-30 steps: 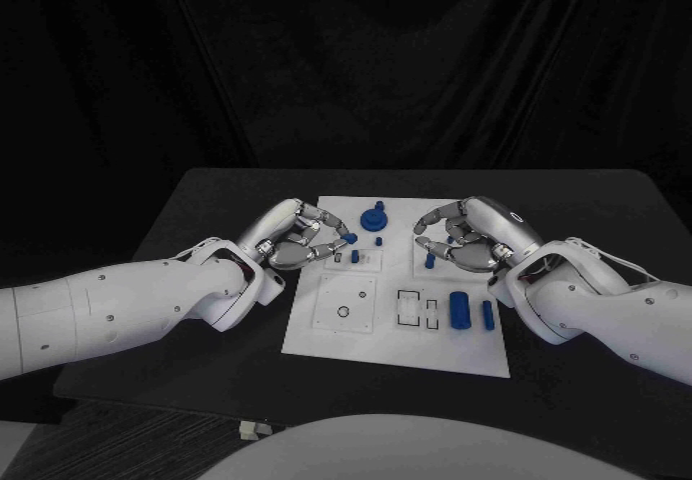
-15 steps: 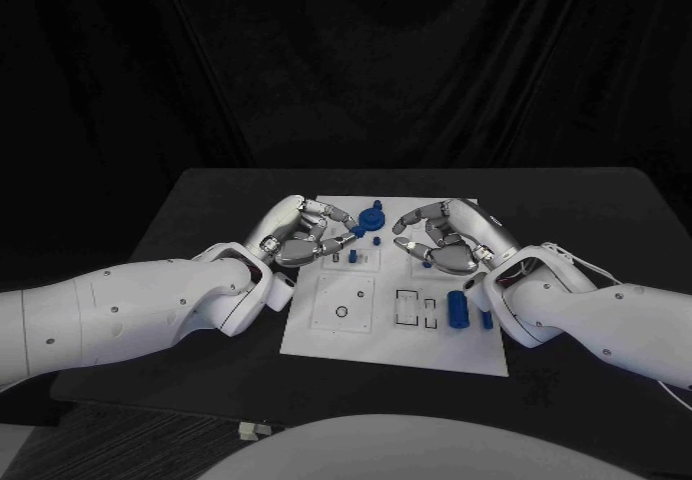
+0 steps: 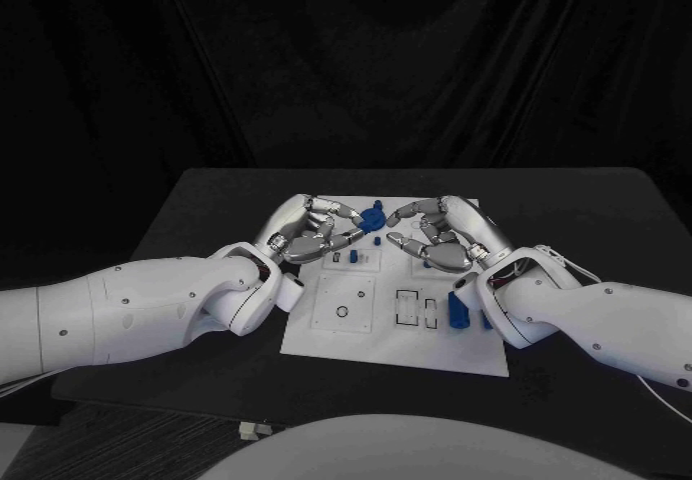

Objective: Assemble the parts on the task board

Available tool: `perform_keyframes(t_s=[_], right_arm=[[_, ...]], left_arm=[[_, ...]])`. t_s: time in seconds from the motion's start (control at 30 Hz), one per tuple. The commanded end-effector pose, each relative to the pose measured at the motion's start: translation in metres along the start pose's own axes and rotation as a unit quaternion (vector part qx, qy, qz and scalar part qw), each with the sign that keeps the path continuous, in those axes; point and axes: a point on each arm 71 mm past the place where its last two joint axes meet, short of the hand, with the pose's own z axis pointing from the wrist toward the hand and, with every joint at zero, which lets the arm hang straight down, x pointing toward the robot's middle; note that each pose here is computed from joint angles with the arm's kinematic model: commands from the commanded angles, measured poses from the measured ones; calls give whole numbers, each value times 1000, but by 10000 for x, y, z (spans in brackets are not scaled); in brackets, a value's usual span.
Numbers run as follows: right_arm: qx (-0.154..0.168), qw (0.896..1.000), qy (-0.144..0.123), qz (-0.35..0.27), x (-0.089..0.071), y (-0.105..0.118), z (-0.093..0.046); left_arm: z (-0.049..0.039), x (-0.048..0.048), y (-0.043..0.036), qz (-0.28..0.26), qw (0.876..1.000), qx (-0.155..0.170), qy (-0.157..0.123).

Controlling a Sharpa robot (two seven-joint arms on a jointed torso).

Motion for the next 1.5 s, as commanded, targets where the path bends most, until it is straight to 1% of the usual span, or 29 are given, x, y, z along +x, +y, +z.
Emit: perform_keyframes(t_s=[0.03,0.23,0.53,1.07,1.5], right_arm=[[1,999,-21,29,-12,0,-2],[7,999,-22,48,8,-7,8],[20,997,-14,67,55,-18,29],[25,997,-6,73,120,-40,33],[20,997,-2,77,146,-26,31]], left_arm=[[8,13,-88,-33,997,63,0],[22,38,-88,-38,997,66,2],[40,74,-99,-42,997,70,6],[70,122,-104,-48,996,74,12],[88,137,-84,-49,997,63,15]])
